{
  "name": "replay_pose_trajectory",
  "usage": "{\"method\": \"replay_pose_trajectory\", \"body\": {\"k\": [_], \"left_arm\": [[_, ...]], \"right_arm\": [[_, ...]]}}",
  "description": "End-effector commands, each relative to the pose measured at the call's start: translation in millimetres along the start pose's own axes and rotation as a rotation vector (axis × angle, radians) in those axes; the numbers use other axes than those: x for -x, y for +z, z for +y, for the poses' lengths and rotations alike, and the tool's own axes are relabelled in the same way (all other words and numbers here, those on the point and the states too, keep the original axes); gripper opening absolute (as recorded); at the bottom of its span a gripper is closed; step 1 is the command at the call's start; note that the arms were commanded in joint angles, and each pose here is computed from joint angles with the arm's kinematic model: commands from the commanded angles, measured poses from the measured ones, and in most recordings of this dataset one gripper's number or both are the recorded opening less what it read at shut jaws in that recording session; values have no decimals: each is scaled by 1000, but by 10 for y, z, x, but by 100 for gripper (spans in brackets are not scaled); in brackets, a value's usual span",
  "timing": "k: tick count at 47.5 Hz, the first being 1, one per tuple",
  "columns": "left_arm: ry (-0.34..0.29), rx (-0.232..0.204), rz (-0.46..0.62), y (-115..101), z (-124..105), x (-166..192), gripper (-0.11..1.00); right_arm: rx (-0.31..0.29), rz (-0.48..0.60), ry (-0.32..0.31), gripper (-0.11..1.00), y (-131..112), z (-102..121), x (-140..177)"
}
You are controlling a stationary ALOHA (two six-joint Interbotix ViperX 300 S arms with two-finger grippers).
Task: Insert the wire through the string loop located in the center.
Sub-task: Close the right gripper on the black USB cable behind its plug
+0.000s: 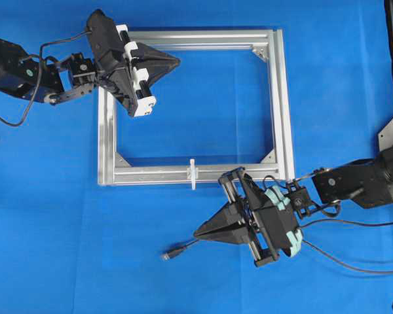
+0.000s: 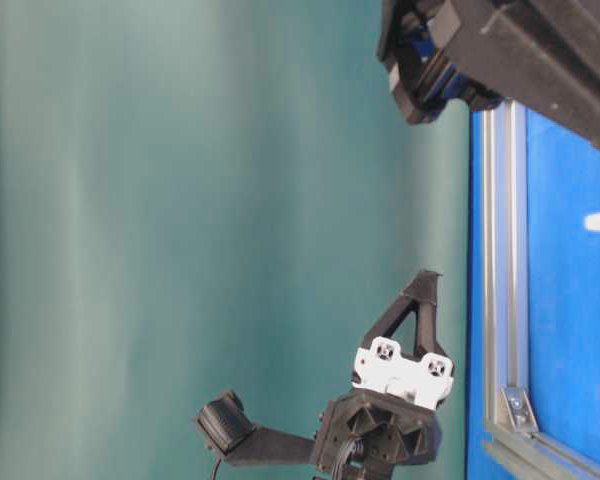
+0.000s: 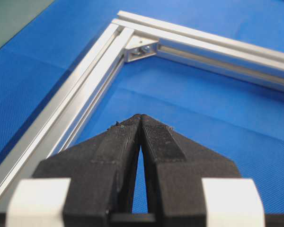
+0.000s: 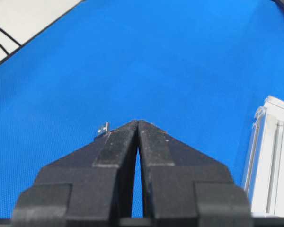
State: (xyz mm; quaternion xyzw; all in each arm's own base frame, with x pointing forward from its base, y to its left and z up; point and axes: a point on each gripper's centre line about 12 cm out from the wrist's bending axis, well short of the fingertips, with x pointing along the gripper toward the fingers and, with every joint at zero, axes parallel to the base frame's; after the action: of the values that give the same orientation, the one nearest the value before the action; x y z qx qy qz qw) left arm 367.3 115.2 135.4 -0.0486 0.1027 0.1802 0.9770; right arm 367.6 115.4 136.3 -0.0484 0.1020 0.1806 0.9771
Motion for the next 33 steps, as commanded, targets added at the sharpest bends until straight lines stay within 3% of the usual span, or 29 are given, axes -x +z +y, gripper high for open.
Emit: {"method": "replay_pose_trajectory", "body": {"k": [1,6,23,28,33], "left_arm": [[-21,-2,-55,217,-50,51,0],[-20,-3,-47,189,-40,87,0],[-14,-2,-44,186,-14,112,0],[-11,-2,-45,187,2,111,0],[-11,-2,-45,187,1,106,0]], "right_arm": [[16,-70,-4,0,256,-13,9],[4,-39,-5,-5,257,-18,5],[-38,4,8,-3,238,38,-8],[-56,26,10,10,217,49,-11],[-72,55,7,35,182,46,-14]]}}
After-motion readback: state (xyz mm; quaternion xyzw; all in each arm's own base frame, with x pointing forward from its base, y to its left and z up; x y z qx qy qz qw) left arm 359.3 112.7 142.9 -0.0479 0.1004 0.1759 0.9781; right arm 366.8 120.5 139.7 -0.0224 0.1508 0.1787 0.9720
